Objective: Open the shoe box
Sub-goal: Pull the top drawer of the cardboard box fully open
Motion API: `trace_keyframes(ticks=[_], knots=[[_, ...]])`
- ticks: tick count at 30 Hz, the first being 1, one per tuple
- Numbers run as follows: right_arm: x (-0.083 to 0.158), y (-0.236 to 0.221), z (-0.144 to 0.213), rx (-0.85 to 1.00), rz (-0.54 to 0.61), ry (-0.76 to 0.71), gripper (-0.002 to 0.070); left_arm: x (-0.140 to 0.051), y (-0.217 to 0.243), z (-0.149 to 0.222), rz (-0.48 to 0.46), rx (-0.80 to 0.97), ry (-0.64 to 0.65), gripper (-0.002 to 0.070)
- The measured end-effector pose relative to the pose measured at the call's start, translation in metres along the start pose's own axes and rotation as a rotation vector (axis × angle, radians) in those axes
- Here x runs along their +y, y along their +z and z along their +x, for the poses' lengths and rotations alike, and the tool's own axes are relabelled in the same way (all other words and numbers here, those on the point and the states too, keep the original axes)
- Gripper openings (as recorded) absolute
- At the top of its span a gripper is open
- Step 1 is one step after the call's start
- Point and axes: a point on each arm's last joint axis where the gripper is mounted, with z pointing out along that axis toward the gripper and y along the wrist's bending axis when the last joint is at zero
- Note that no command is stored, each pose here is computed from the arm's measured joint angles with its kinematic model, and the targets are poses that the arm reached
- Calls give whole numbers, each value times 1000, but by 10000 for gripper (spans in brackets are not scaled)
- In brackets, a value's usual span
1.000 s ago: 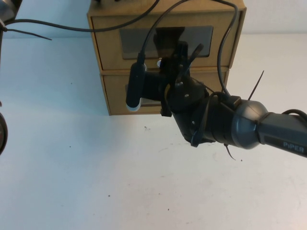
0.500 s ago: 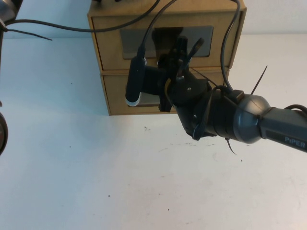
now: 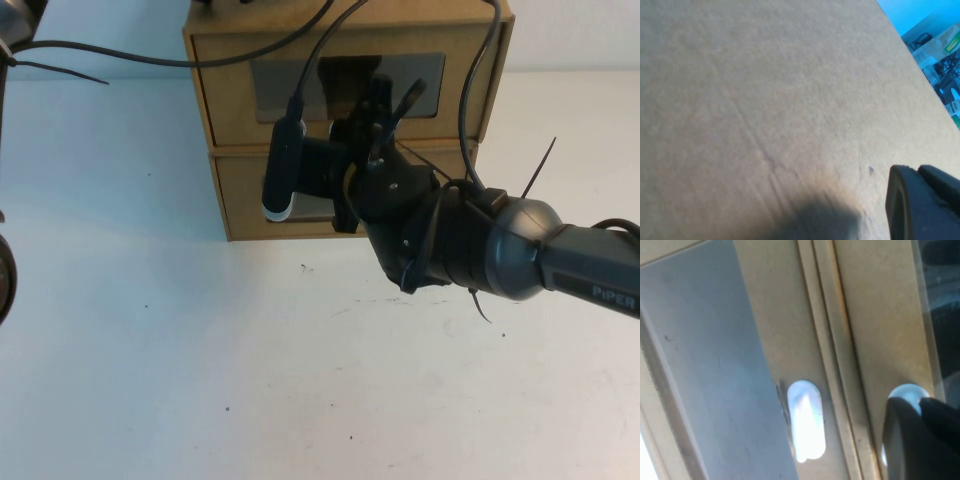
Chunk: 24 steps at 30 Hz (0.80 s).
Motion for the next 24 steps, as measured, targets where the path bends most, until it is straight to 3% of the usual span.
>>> trace_keyframes(ticks=[15,24], knots=[[-3,-6,0,36,-59,-62,8,-2,-1,1,10,11,-17,-4],[2,-35,-13,49,-89,-66,8,-4,-2,2,16,31,-47,-4]])
